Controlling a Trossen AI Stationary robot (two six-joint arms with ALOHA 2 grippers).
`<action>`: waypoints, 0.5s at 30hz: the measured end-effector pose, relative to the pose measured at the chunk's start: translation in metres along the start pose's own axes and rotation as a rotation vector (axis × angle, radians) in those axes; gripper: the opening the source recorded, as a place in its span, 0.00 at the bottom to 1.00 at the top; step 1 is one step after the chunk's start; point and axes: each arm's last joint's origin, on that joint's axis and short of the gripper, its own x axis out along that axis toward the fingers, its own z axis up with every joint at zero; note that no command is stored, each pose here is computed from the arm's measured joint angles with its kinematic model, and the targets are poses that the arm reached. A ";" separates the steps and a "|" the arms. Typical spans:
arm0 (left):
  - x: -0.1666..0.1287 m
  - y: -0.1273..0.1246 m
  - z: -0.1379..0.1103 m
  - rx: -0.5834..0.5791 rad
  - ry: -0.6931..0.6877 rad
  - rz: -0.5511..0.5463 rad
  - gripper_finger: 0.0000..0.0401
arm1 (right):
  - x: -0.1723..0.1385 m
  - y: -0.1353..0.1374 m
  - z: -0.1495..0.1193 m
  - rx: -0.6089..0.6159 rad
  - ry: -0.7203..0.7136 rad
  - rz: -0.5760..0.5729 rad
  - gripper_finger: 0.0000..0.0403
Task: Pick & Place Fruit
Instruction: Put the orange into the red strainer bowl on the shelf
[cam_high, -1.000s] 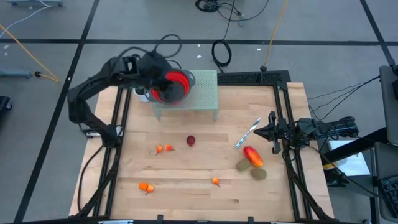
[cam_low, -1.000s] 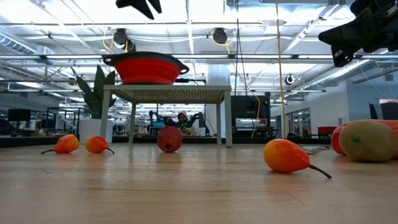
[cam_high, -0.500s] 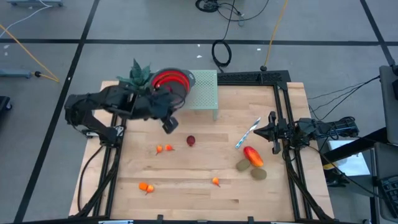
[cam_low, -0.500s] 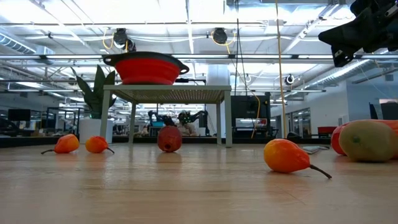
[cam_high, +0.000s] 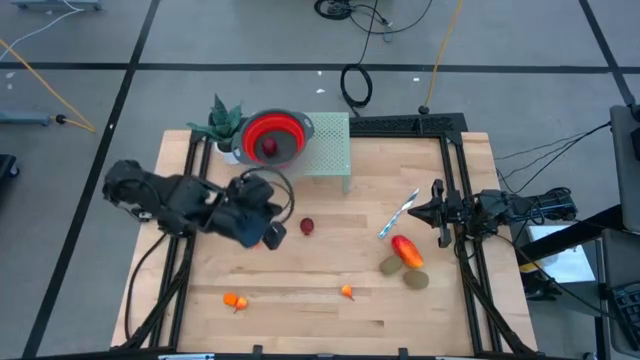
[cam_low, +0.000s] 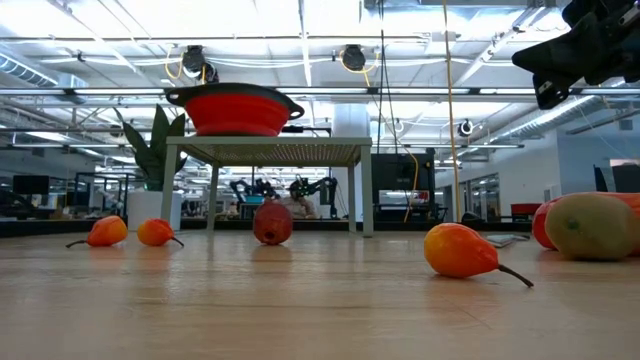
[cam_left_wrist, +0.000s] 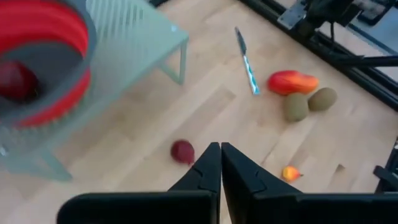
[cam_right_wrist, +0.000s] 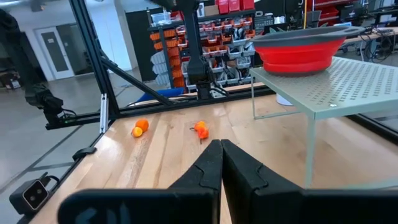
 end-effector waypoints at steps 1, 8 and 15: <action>0.003 -0.001 -0.006 -0.016 0.010 0.006 0.02 | 0.000 0.000 0.000 0.005 0.000 0.001 0.00; 0.021 -0.006 -0.042 -0.174 0.061 0.061 0.02 | 0.000 0.000 -0.001 0.016 0.013 0.000 0.00; 0.035 -0.007 -0.077 -0.325 0.117 0.100 0.01 | 0.000 0.000 -0.001 0.016 0.014 0.000 0.00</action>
